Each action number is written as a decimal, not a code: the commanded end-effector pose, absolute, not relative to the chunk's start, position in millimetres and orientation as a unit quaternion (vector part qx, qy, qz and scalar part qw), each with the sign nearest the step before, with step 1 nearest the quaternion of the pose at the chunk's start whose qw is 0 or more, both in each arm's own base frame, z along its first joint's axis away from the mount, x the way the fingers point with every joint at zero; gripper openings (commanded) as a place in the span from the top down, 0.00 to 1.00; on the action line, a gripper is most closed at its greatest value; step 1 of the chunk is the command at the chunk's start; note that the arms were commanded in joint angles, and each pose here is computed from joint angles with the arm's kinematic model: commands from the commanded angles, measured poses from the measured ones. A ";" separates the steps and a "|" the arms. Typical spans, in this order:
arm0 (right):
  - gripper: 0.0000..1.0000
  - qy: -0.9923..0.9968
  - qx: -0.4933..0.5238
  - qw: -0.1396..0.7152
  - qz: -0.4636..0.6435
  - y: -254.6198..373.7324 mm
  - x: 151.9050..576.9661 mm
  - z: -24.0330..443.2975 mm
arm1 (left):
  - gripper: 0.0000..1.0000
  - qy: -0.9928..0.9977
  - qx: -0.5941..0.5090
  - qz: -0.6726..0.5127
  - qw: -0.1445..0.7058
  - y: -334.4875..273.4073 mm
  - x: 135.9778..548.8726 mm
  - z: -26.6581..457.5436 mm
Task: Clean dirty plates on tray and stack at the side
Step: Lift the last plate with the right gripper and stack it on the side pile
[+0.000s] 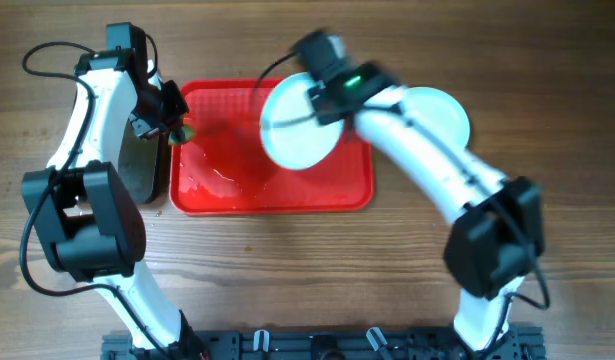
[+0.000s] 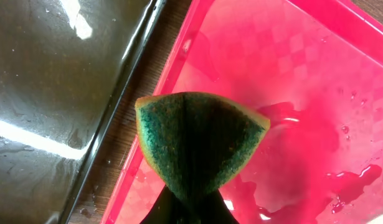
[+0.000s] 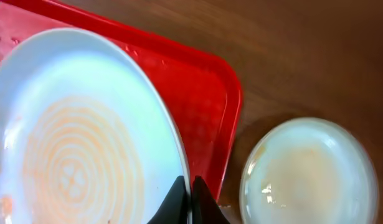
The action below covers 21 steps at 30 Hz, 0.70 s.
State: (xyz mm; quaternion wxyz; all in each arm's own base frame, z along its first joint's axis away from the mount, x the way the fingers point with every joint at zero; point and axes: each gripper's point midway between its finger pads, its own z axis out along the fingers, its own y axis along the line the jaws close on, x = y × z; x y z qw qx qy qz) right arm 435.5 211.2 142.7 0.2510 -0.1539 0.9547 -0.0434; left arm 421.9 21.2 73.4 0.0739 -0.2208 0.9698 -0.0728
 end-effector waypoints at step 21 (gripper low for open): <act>0.44 0.964 0.211 0.148 0.066 -46.4 410.5 53.5 | 0.96 0.969 -0.210 -0.078 0.100 22.0 428.3 92.1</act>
